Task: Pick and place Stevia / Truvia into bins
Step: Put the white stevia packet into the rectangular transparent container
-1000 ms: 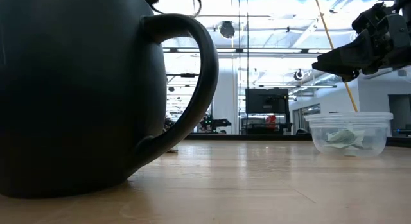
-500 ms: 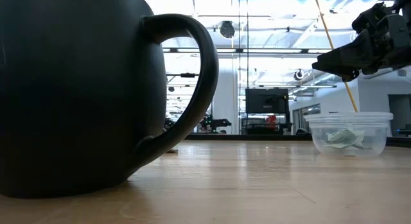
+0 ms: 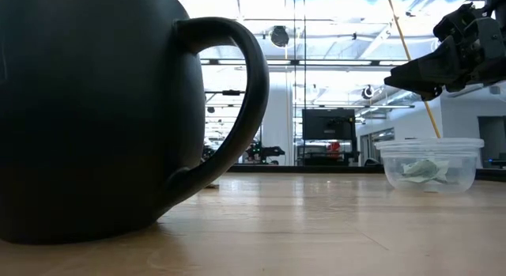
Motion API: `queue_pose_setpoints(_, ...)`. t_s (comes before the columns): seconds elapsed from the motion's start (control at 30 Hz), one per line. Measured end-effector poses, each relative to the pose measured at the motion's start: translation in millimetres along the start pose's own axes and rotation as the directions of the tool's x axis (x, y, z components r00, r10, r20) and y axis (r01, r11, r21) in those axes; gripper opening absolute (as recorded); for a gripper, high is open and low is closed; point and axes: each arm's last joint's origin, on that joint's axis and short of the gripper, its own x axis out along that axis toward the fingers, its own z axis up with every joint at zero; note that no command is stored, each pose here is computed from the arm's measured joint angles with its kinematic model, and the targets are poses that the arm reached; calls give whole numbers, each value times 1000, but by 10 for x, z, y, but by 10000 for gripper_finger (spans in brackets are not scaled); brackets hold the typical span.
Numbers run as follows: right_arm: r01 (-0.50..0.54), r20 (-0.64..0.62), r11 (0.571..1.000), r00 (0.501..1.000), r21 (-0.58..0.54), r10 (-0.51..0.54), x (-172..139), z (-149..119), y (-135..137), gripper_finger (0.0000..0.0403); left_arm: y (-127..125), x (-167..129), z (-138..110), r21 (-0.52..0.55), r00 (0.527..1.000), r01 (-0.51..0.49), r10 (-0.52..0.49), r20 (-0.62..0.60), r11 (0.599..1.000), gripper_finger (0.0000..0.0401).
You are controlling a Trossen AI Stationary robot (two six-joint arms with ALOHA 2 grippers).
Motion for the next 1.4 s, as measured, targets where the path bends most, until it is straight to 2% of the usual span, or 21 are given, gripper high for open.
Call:
queue_pose_setpoints(0.17,0,0,1000,1000,0,0,0,0,0,169,18,0,6,-6,1000,-19,19,16,1000,38)
queue_pose_setpoints(0.37,0,0,1000,1000,0,0,0,0,0,169,103,-5,3,-89,994,-104,106,23,991,120)
queue_pose_setpoints(0.47,0,0,1000,1000,0,0,0,0,0,169,119,-3,52,-46,990,-121,124,66,992,160)
queue_pose_setpoints(0.6,0,0,1000,1000,0,0,0,0,0,169,146,4,255,57,970,-165,152,189,985,190)
queue_pose_setpoints(0.7,0,0,1000,1000,0,0,0,0,0,169,188,24,473,155,954,-228,189,233,961,193)
queue_pose_setpoints(0.9,0,0,1000,1000,0,0,0,-1,0,169,329,168,1038,223,943,-301,255,214,927,174)
queue_pose_setpoints(1.03,0,0,1000,1000,0,0,0,0,0,169,419,252,1395,249,953,-267,217,211,931,164)
queue_pose_setpoints(1.17,0,-2,1000,1000,-1,0,1,-3,0,169,461,372,1640,310,970,-202,146,194,929,162)
queue_pose_setpoints(1.4,0,-6,1000,1000,-2,0,3,-6,1,169,499,720,1810,365,993,-115,92,80,924,161)
